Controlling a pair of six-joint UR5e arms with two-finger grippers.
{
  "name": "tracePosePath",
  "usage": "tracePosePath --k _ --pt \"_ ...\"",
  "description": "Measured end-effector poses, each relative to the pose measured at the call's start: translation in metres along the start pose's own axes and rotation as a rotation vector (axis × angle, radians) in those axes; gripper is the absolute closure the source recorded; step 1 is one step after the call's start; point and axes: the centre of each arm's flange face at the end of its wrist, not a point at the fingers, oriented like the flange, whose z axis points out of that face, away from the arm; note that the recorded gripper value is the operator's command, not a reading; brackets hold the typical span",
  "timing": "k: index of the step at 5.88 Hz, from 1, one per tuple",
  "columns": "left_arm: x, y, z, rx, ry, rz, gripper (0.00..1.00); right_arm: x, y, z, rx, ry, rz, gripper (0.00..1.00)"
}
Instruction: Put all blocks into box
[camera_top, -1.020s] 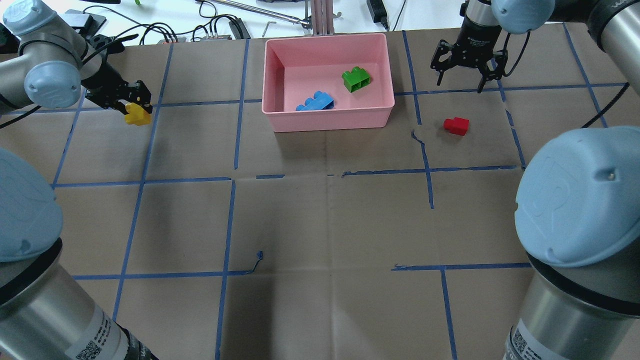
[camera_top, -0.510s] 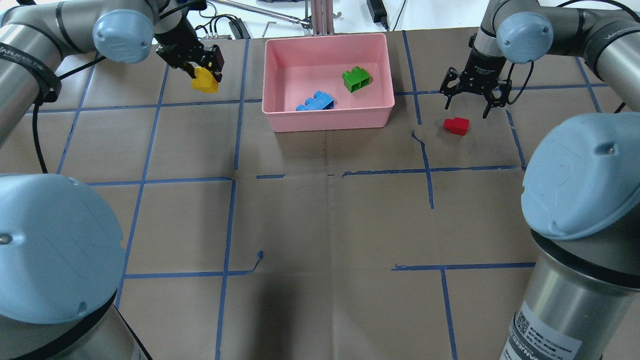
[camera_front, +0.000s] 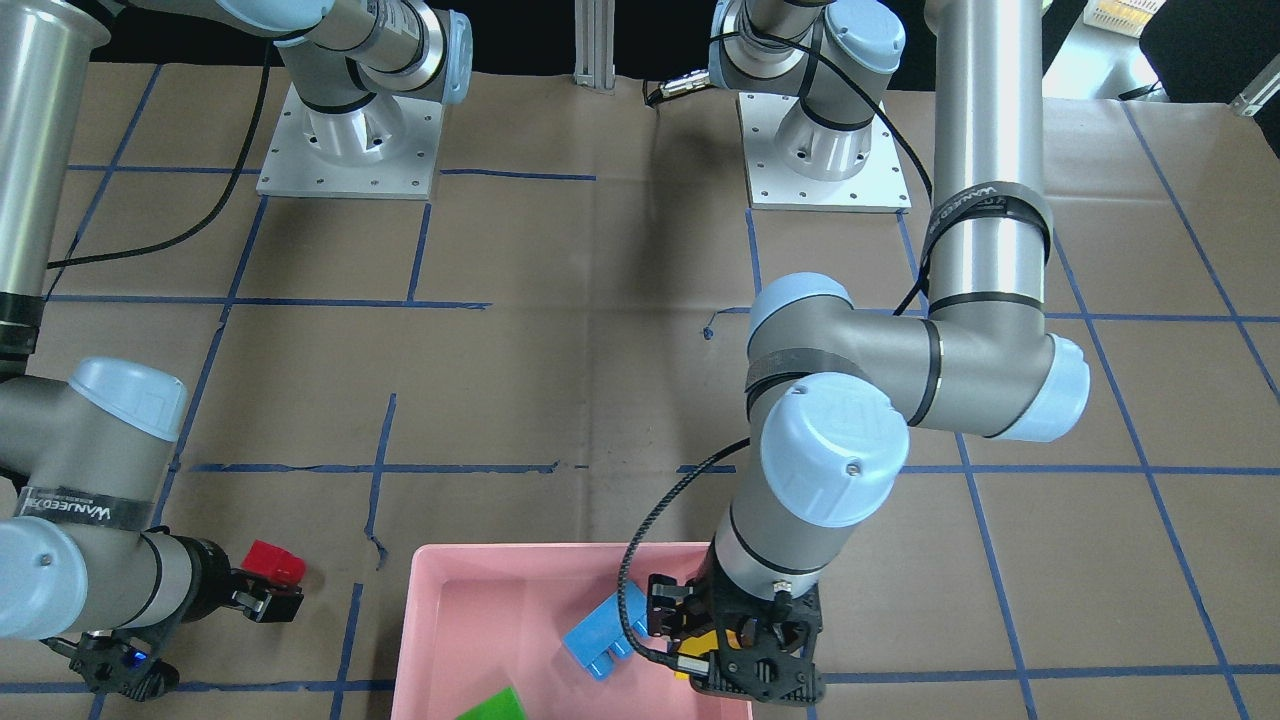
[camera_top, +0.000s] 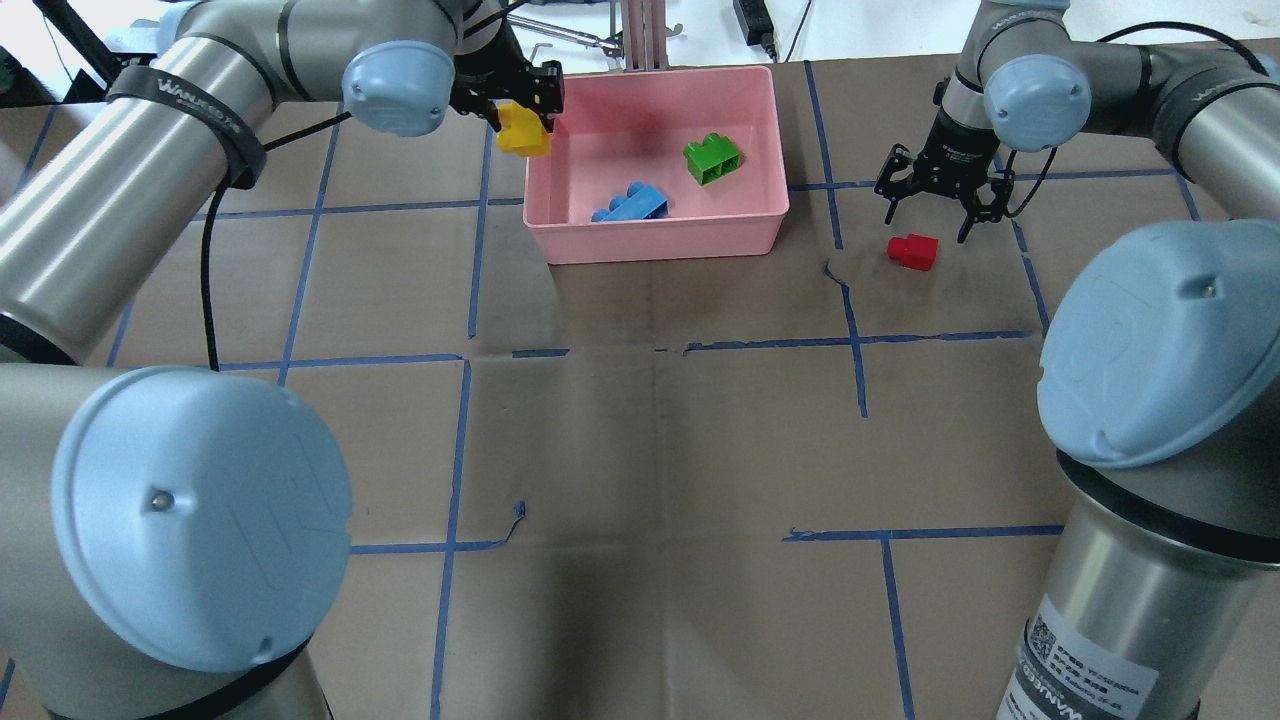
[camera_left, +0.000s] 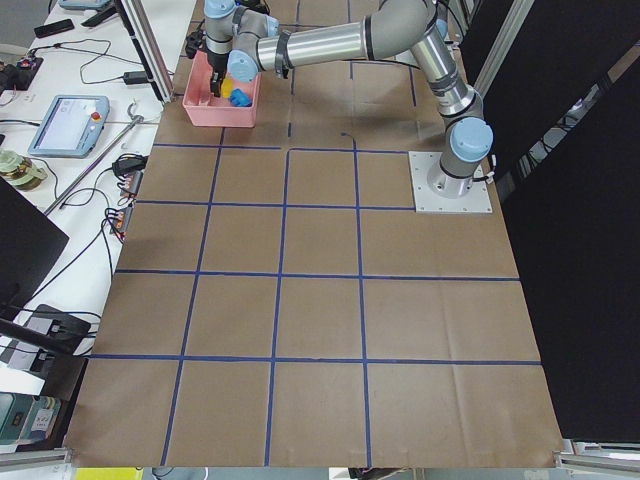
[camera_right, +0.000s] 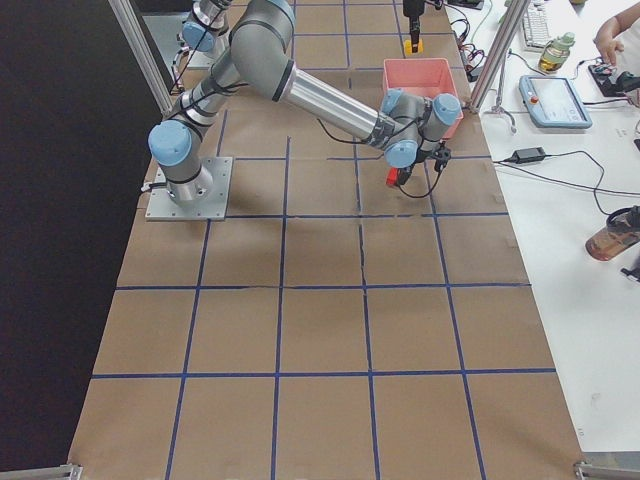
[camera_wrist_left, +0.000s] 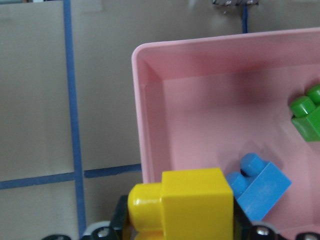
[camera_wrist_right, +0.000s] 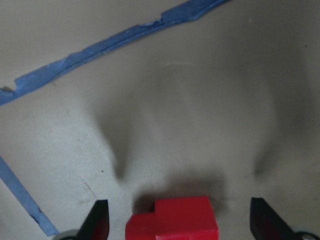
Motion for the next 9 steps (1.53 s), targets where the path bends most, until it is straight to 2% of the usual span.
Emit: tracePosePath --k 1,3,5,6,7,8,9 --pt "0.018 0.004 0.004 -0.011 0.0 0.019 0.0 -0.001 0.0 0.007 -0.013 0.002 -0.002 0.01" --pt "0.017 0.019 -0.041 -0.068 -0.007 0.011 0.0 0.0 0.004 0.018 -0.036 0.005 -0.002 0.33" --pt "-0.017 0.051 -0.101 -0.115 -0.029 -0.04 0.0 -0.004 0.007 0.014 -0.038 -0.015 -0.009 0.63" --pt "-0.031 0.077 -0.126 -0.149 -0.057 -0.06 0.0 -0.005 0.008 0.011 -0.038 -0.026 -0.012 0.69" --pt "-0.044 0.102 -0.152 -0.177 -0.082 -0.081 0.0 -0.006 0.009 0.005 -0.031 -0.031 -0.016 0.69" --pt "-0.051 0.119 -0.179 -0.208 -0.094 -0.095 0.0 -0.007 0.008 -0.011 -0.006 -0.037 -0.019 0.69" --pt "-0.049 0.128 -0.2 -0.228 -0.101 -0.095 0.0 -0.008 0.008 -0.041 0.04 -0.047 -0.024 0.69"
